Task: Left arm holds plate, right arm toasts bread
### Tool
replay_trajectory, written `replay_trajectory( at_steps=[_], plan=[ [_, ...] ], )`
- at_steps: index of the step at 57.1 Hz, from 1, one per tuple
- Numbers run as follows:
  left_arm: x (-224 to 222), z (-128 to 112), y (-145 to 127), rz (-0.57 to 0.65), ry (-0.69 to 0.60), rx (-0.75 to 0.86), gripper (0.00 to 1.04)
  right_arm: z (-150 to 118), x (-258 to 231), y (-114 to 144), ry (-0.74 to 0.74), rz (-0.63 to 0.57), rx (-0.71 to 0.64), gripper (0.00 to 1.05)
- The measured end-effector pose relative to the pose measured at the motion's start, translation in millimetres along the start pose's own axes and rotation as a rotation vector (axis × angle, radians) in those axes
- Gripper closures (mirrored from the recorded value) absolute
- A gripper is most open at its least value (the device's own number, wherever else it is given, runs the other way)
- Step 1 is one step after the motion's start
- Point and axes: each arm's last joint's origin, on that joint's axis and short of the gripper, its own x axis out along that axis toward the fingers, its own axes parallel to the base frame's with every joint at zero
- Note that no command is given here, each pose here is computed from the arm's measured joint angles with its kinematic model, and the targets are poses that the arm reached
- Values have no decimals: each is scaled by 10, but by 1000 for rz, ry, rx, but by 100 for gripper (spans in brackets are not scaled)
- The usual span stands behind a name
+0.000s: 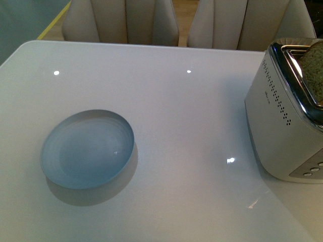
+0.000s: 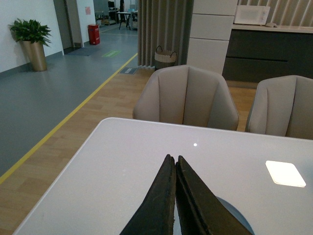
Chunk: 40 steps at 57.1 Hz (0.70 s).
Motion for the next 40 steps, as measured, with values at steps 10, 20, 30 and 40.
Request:
replay_trajectory(
  at_steps=[10, 20, 30, 40],
  plan=[
    [0, 0, 0, 0, 0, 0, 102, 0, 0, 0, 0, 0, 0, 9],
    [0, 1, 0, 0, 0, 0, 74, 0, 0, 0, 0, 0, 0, 9],
    [0, 1, 0, 0, 0, 0, 43, 0, 0, 0, 0, 0, 0, 9],
    [0, 1, 0, 0, 0, 1, 6, 0, 0, 0, 0, 0, 0, 9]
  ],
)
